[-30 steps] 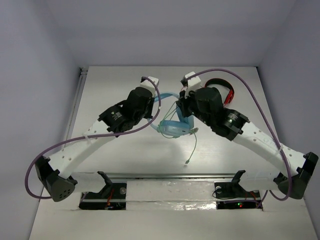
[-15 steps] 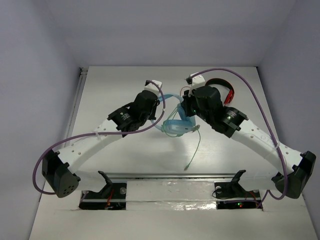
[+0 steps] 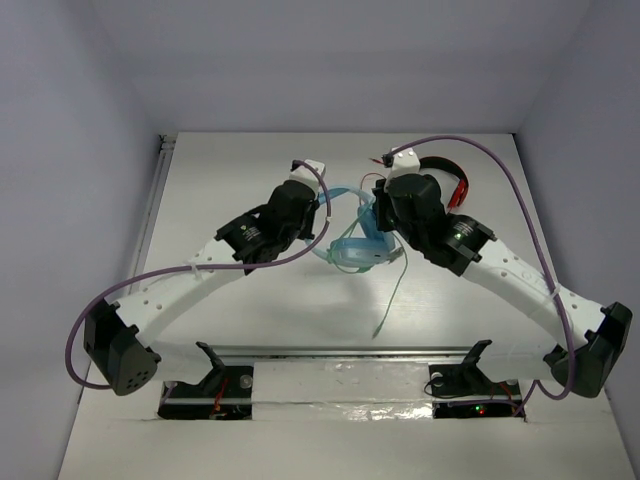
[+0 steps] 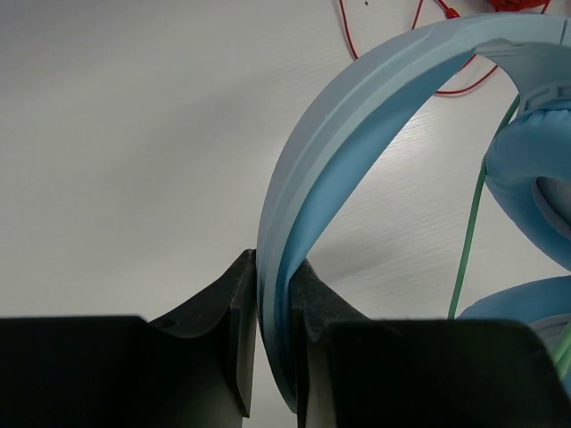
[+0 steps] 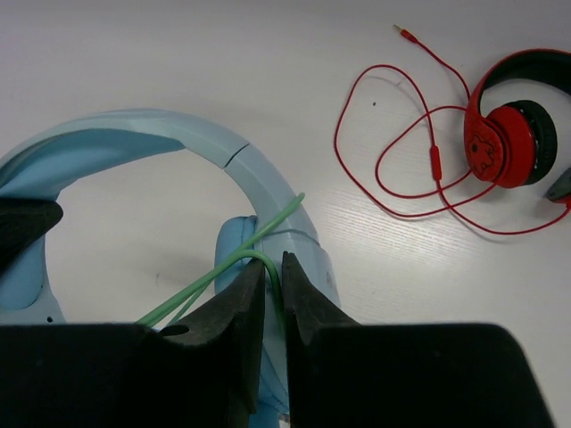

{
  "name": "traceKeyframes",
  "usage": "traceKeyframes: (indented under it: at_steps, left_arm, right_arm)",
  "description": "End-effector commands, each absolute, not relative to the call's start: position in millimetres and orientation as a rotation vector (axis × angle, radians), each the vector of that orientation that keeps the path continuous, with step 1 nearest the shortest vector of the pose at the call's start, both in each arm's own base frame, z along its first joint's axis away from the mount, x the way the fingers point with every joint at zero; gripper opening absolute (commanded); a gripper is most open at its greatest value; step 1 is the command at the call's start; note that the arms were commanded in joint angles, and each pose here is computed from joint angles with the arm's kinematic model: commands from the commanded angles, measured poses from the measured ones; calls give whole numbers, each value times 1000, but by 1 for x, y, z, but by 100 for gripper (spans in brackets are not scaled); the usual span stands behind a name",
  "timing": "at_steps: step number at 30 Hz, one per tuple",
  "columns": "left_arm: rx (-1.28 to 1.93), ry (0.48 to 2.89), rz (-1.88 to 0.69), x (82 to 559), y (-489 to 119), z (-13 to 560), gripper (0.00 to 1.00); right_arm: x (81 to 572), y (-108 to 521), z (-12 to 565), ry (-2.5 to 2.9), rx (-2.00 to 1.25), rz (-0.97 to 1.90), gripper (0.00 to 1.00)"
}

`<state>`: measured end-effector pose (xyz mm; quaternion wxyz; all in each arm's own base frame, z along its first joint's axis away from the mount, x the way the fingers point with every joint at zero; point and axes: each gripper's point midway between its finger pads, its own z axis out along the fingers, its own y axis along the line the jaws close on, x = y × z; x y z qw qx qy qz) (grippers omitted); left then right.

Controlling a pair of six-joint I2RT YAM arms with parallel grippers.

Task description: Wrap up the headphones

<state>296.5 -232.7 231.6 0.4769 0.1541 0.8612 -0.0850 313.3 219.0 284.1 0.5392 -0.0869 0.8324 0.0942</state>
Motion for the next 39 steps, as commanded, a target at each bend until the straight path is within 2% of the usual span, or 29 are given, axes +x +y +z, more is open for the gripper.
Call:
traceKeyframes:
  at_steps: [1, 5, 6, 8, 16, 17, 20, 26, 27, 30, 34, 35, 36, 38, 39]
  left_arm:
    - [635, 2210, -228, 252, -218, 208, 0]
    - [683, 2168, -361, 239, -230, 218, 0]
    - [689, 2158, -382, 237, -232, 222, 0]
    - [698, 2130, -431, 233, -235, 231, 0]
    - [701, 2089, -564, 224, -240, 238, 0]
    - [678, 2078, -582, 225, -239, 241, 0]
    - [641, 2046, -622, 227, -241, 251, 0]
    - [596, 2056, -540, 236, -232, 260, 0]
    - [602, 2060, -530, 237, -231, 260, 0]
    - [636, 2078, -517, 235, -230, 259, 0]
    - [680, 2076, -561, 224, -231, 271, 0]
    - [680, 2071, -562, 222, -229, 276, 0]
    - [672, 2049, -569, 222, -229, 288, 0]
    - [684, 2053, -585, 217, -228, 298, 0]
    - [686, 2018, -612, 215, -230, 315, 0]
  right_arm:
    - [336, 136, 349, 1766, 133, -21, 16]
    - [339, 135, 356, 1746, 111, -50, 15]
    - [342, 135, 354, 1750, 112, -69, 23]
    - [347, 137, 346, 1763, 103, -78, 27]
    - [358, 151, 348, 1745, 82, 130, 28]
    - [358, 153, 352, 1733, 83, 167, 31]
    - [352, 177, 343, 1756, 5, 306, 32]
    - [341, 195, 333, 1714, -22, 481, 24]
    - [336, 200, 318, 1731, -48, 509, 18]
    - [336, 216, 320, 1669, -107, 614, 0]
    - [343, 244, 305, 1648, -294, 760, 0]
    - [354, 241, 304, 1618, -311, 764, 3]
    - [352, 246, 301, 1606, -368, 819, 13]
    - [365, 236, 299, 1553, -387, 866, 26]
    - [356, 242, 295, 1540, -463, 949, 39]
